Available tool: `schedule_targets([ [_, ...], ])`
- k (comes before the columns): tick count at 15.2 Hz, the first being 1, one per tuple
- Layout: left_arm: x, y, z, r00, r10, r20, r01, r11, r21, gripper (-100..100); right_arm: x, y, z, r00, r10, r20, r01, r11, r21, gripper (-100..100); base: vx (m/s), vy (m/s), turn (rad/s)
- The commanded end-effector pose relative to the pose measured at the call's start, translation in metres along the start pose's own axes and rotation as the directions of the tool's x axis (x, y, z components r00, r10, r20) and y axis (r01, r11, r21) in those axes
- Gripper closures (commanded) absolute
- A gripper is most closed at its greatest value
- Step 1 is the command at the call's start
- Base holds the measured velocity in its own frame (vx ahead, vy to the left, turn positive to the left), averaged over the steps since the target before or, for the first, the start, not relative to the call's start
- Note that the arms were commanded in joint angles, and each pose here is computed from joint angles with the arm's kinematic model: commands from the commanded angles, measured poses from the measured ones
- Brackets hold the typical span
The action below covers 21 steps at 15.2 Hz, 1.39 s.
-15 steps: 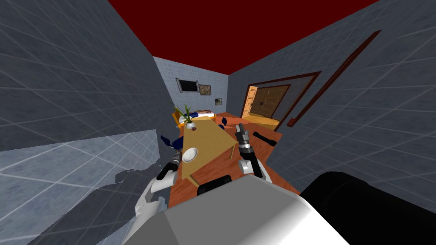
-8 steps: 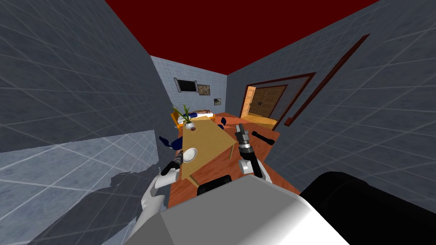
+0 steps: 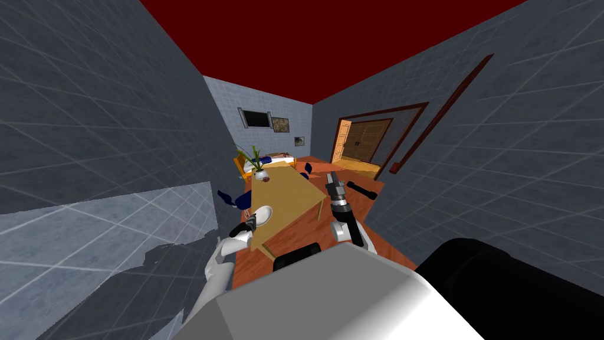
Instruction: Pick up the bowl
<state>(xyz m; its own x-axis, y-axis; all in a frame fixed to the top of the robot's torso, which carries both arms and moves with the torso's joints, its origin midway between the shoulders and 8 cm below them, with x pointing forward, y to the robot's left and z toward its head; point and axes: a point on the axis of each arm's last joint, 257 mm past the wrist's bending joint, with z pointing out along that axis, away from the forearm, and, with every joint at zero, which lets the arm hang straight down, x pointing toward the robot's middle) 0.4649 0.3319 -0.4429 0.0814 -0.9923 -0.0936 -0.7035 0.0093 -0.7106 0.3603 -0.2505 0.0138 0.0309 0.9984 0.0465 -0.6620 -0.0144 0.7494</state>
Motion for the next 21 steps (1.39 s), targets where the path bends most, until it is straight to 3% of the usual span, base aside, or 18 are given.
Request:
schedule_targets([
  [1, 0.005, 0.015, 0.004, 1.000, -0.013, -0.006, 0.013, 0.998, -0.059, -100, 0.000, 0.000, 0.000, 1.000, 0.000, 0.000, 0.000, 1.000, 0.000, 0, 0.001, 0.009, -0.041],
  [5, 0.017, 0.038, 0.010, 0.999, -0.037, -0.018, 0.034, 0.987, -0.159, -100, 0.000, 0.000, 0.000, 1.000, 0.000, 0.000, 0.000, 1.000, 0.000, 0, 0.004, 0.012, -0.057],
  [11, 0.031, 0.060, 0.013, 0.998, -0.059, -0.032, 0.049, 0.967, -0.250, -100, 0.000, 0.000, 0.000, 1.000, 0.000, 0.000, 0.000, 1.000, 0.000, 0, 0.011, 0.009, -0.042],
  [21, 0.030, 0.068, 0.025, 0.998, -0.059, -0.026, 0.051, 0.970, -0.236, -100, 0.000, 0.000, 0.000, 1.000, 0.000, 0.000, 0.000, 1.000, 0.000, 0, 0.019, 0.008, -0.010],
])
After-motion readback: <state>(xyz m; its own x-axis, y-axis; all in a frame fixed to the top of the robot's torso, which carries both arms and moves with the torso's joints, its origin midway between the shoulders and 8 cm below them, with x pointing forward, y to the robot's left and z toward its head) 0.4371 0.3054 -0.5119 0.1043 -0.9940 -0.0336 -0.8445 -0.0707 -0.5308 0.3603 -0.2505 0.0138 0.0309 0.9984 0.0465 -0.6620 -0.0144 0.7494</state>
